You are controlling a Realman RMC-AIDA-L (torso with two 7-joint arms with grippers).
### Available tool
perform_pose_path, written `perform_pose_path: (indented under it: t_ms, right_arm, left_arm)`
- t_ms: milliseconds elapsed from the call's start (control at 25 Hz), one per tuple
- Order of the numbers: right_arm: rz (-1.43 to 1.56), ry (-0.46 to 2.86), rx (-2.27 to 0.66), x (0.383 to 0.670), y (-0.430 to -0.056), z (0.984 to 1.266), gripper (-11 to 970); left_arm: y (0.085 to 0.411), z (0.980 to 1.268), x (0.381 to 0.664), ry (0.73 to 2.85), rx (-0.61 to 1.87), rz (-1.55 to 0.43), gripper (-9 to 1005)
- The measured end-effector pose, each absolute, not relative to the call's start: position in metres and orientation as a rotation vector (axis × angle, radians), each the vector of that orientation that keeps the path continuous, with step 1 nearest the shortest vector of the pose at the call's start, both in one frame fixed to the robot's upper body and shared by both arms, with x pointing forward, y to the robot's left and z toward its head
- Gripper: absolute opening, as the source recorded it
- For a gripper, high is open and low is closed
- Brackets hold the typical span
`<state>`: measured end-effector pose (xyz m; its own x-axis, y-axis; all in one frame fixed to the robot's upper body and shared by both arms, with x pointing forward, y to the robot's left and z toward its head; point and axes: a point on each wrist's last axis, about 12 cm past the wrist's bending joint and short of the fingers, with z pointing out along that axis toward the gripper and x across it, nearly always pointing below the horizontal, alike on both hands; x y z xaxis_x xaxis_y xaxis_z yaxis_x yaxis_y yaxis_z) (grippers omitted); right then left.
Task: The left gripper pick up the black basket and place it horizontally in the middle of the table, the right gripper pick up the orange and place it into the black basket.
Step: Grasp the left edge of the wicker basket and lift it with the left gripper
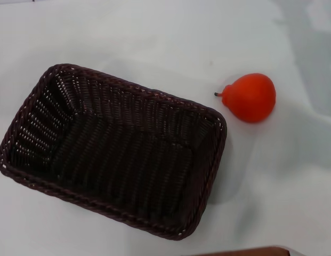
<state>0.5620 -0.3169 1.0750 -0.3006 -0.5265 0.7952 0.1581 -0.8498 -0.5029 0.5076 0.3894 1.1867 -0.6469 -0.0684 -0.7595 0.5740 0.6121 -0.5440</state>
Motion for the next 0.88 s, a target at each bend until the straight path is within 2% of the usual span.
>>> perform_pose_path:
  t_ms: [160, 400, 560, 880]
  right_arm:
    - [-2.183, 0.468, -1.526, 0.562, -0.317, 1.074, 924]
    - [-2.180, 0.479, -1.531, 0.560, -0.317, 1.073, 925]
    - [-2.179, 0.482, -1.534, 0.559, -0.318, 1.072, 925]
    - [-2.179, 0.488, -1.537, 0.558, -0.319, 1.071, 925]
  left_arm:
    - [0.376, 1.194, 0.509, 2.231, 0.411, -0.926, 838]
    - [0.350, 1.199, 0.515, 2.381, 0.475, -0.828, 837]
    - [0.335, 1.191, 0.524, 2.493, 0.507, -0.746, 837]
    - [0.317, 1.180, 0.534, 2.586, 0.527, -0.664, 823]
